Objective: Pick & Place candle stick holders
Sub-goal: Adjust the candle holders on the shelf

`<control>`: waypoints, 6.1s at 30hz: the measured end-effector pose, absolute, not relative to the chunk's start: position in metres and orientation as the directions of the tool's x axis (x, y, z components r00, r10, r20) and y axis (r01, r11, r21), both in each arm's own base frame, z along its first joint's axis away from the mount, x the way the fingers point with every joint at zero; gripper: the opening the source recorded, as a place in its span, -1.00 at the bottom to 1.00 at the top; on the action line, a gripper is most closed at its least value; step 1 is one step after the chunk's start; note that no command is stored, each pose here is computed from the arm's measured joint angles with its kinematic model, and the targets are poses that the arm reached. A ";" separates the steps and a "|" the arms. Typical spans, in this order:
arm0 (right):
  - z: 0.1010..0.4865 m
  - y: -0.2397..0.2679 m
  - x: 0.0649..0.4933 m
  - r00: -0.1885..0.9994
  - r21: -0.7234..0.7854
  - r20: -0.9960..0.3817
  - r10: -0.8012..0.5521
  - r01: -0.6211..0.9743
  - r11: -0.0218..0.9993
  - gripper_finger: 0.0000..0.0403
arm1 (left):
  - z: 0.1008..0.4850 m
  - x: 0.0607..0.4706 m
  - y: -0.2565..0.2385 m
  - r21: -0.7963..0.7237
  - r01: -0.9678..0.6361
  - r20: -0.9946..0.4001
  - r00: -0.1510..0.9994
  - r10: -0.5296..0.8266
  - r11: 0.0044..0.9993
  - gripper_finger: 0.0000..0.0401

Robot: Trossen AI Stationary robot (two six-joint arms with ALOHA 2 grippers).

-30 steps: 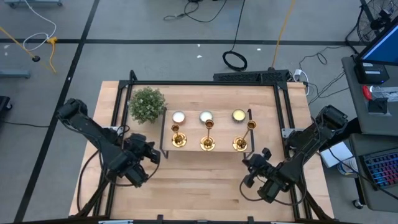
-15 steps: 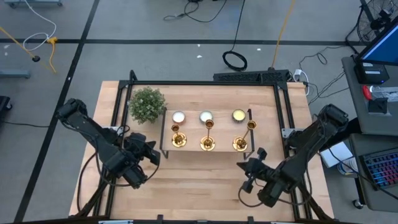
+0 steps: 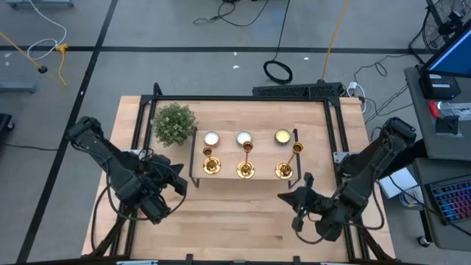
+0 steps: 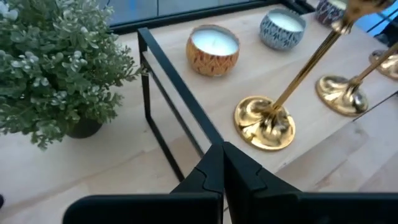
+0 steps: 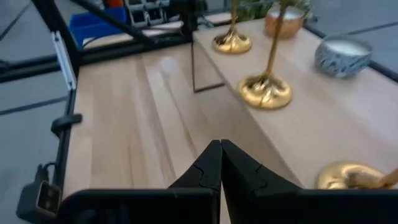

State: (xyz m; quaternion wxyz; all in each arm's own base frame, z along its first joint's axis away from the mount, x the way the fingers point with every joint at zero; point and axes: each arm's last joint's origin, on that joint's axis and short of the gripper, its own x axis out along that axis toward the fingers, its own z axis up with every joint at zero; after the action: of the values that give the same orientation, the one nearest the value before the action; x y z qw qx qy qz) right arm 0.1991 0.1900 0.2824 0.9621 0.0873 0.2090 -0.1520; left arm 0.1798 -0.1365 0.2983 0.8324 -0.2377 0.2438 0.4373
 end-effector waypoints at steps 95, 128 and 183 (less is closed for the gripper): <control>0.254 0.097 0.151 0.860 0.019 -0.335 -0.385 0.415 0.910 -1.00 | 0.295 0.162 -0.157 -0.225 -0.845 -0.729 0.476 0.492 0.484 -1.00; 0.258 0.093 0.159 0.862 -0.005 -0.318 -0.395 0.415 0.910 -1.00 | 0.295 0.162 -0.157 -0.220 -0.844 -0.729 0.475 0.492 0.488 -1.00; 0.281 0.101 0.169 0.819 0.071 -0.516 -0.249 0.331 0.941 -1.00 | 0.294 0.162 -0.158 -0.219 -0.844 -0.741 0.471 0.479 0.490 -1.00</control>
State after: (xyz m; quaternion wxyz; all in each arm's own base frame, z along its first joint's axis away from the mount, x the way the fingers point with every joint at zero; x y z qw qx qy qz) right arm 0.1695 0.1006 0.2814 0.9505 0.0789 0.2589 -0.1527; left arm 0.1618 -0.1579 0.2942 0.8055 -0.2942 0.3099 0.4107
